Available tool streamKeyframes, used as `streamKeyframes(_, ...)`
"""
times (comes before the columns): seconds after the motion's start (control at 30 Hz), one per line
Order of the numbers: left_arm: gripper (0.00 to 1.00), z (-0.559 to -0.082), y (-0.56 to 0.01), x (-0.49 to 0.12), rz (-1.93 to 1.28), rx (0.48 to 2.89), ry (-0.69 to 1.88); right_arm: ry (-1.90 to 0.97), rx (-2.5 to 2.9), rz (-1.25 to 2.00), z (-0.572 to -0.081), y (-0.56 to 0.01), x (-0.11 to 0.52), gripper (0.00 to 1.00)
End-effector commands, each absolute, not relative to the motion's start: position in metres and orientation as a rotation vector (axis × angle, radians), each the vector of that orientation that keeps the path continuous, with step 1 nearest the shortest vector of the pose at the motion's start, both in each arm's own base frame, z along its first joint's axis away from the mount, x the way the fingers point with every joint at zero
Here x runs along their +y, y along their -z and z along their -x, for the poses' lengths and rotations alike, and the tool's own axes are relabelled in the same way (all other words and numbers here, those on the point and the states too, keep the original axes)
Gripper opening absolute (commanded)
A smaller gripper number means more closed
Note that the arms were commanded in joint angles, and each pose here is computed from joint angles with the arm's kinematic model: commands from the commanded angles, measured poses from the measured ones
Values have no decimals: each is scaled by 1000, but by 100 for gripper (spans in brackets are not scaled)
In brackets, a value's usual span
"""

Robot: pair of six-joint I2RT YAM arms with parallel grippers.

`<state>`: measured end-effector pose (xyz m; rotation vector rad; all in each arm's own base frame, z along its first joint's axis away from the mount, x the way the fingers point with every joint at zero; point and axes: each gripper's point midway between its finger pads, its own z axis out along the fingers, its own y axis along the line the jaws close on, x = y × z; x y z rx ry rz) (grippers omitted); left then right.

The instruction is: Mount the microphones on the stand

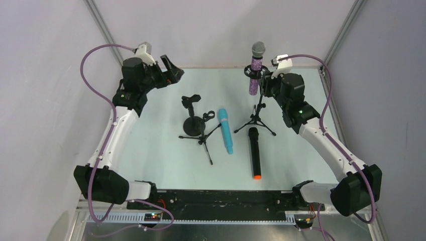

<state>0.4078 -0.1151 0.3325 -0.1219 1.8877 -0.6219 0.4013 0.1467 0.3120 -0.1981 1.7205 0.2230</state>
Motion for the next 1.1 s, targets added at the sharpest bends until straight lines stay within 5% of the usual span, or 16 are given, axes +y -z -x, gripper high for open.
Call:
streamKeyframes(0.0,98,-403,-362,-118,84,1804,636,-269,1419,126,-398,-408,141,0)
streamKeyframes(1.07,98,-402,-362,-118,84,1804,635,-211,1219,80,-442,-454,137,0)
